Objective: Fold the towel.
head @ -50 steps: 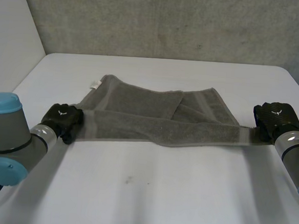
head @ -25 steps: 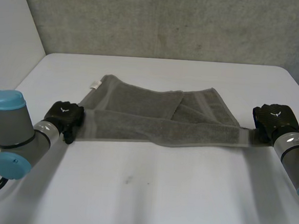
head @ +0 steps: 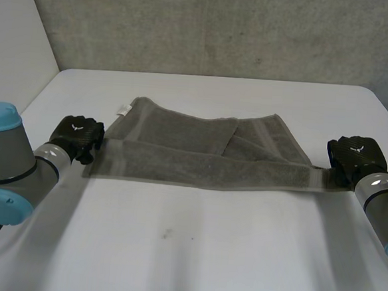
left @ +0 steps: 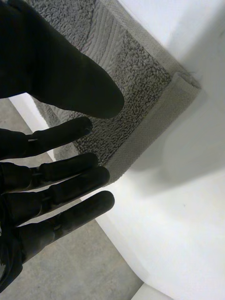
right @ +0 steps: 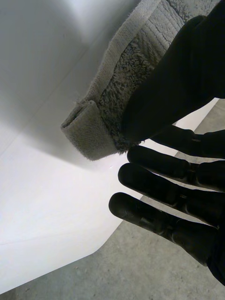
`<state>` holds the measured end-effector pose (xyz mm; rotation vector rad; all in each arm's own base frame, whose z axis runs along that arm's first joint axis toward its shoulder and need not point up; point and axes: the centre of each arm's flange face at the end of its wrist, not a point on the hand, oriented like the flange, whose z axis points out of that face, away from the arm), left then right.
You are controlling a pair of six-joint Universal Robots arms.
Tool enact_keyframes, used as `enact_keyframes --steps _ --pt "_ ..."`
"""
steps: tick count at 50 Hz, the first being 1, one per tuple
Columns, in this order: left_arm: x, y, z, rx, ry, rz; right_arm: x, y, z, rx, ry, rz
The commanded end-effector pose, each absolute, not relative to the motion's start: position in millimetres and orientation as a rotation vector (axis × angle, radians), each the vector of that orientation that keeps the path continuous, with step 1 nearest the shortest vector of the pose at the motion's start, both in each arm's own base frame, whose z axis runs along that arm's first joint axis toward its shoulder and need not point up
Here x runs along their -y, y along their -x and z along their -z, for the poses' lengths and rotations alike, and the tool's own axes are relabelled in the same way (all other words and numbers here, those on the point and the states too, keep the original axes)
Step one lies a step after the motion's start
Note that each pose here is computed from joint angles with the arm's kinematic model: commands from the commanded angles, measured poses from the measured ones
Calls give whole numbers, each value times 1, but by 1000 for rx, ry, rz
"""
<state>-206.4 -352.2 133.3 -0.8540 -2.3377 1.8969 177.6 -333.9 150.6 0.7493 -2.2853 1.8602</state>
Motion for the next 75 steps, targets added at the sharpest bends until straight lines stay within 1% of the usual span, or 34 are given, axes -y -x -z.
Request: enact_keyframes --steps 1,15,41,59,75 --pt "351 206 -128 2353 838 -1864 334 -178 -151 2284 -749 -1862" --pt "338 204 -119 2394 851 -1802 334 -178 -150 2279 -757 -1857" --pt "348 206 -103 2402 854 -1782 332 -180 -148 2279 -777 -1849" --pt "354 207 -104 2388 852 -1802 331 -183 -148 2280 -788 -1851" --pt "357 208 -96 2400 855 -1782 330 -183 -146 2284 -792 -1846"
